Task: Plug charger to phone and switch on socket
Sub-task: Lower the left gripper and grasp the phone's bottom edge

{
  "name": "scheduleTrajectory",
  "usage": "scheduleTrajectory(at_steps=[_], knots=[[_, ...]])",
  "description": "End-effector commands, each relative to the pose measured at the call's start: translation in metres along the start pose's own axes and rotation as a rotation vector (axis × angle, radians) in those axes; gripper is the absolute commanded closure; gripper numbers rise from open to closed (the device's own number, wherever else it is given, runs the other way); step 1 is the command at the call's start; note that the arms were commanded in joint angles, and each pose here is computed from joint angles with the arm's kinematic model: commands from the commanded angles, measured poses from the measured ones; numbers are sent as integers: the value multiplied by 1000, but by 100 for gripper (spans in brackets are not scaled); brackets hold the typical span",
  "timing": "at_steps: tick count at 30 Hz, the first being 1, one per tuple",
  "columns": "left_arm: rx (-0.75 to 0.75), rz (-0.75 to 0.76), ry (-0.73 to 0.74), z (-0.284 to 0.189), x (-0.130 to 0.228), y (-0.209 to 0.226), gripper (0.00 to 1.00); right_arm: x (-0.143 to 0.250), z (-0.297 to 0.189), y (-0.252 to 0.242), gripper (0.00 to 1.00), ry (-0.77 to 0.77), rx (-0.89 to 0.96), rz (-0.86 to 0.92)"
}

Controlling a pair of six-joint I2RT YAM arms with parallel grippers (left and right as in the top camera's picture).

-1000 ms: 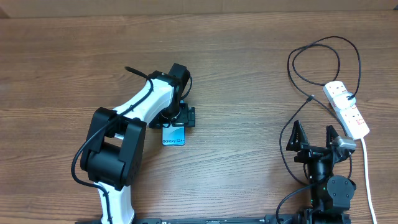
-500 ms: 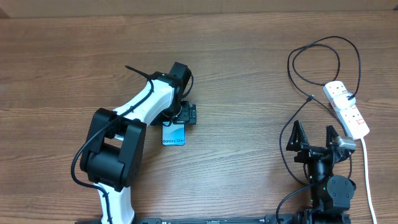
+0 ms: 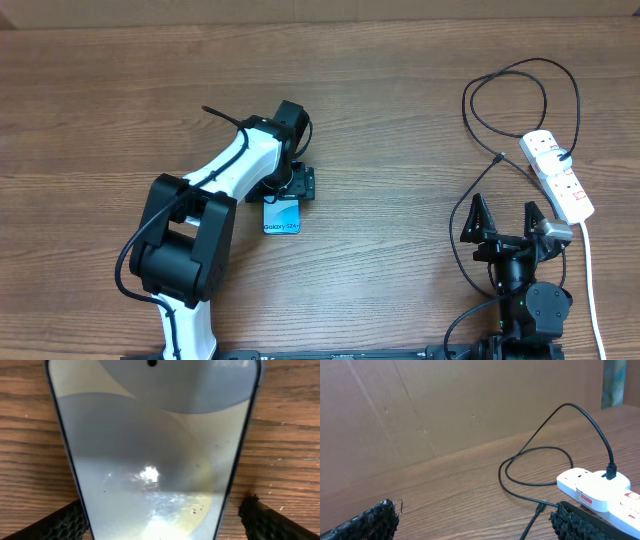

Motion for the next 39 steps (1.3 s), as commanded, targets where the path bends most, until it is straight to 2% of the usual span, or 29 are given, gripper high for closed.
scheduleTrajectory(at_steps=[1, 10, 12, 19, 22, 30, 39], knots=[[-162, -25, 18, 31, 6, 24, 11, 2, 0, 1, 0, -4, -3, -5], [-161, -25, 18, 31, 6, 24, 20, 2, 0, 1, 0, -4, -3, -5], [-160, -25, 17, 31, 6, 24, 27, 2, 0, 1, 0, -4, -3, -5], [-157, -32, 17, 31, 6, 23, 31, 2, 0, 1, 0, -5, -3, -5], [-155, -32, 14, 31, 6, 23, 40, 2, 0, 1, 0, -4, -3, -5], [-156, -32, 16, 27, 4, 22, 41, 2, 0, 1, 0, -5, -3, -5], [-119, -34, 8, -1, -9, 7, 42, 2, 0, 1, 0, -5, -3, -5]])
Point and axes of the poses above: each gripper's point midway between its finger pads, its own z axis out along the fingers, its own y axis along the line the jaws close on, x = y × z, the point moved 5 cm from there along -z, back along the fingers, and after that the axes turned 14 degrees about -z, right-handed, at the moved point
